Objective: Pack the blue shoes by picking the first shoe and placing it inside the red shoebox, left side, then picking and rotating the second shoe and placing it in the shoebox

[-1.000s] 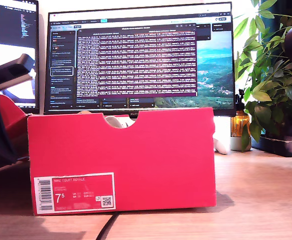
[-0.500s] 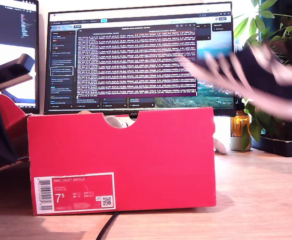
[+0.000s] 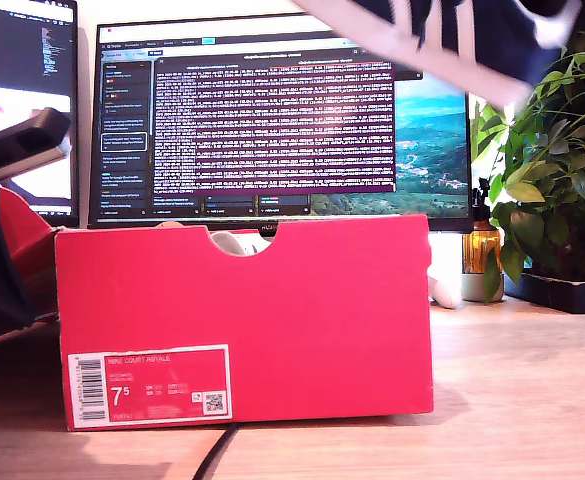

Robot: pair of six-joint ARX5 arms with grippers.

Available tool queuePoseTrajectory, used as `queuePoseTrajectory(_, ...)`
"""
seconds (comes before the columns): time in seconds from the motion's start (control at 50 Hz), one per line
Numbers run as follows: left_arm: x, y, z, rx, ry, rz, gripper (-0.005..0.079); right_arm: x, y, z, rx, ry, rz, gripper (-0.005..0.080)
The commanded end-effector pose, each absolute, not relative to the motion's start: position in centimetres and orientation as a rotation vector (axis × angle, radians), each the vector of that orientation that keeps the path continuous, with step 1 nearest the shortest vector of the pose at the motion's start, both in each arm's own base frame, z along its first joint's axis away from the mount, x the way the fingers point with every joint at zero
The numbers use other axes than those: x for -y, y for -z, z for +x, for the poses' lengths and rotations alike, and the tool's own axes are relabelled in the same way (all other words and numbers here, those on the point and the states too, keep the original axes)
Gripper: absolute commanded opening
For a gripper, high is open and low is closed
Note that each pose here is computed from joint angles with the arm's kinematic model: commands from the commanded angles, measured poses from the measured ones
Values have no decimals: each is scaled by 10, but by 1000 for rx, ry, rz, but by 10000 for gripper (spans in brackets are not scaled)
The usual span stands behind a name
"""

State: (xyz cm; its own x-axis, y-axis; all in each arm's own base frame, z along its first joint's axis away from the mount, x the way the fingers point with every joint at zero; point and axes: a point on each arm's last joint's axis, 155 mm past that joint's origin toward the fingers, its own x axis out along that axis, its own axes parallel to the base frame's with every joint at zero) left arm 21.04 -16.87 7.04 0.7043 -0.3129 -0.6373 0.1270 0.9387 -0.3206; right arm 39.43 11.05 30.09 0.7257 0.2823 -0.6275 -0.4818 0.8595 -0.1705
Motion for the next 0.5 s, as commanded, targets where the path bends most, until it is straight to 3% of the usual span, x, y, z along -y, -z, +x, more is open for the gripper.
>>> queuePoseTrajectory(0.0, 171, -74, 212, -743, 251, -262, -19, -125, -345, 393, -467, -471, -411, -12)
queuePoseTrajectory(0.2, 171, -74, 212, -743, 251, -262, -19, -150, -368, 414, -287, -476, -657, -12)
queuePoseTrajectory(0.48, 171, -74, 212, -743, 251, -262, -19, -182, -358, 445, -205, -409, -983, -12)
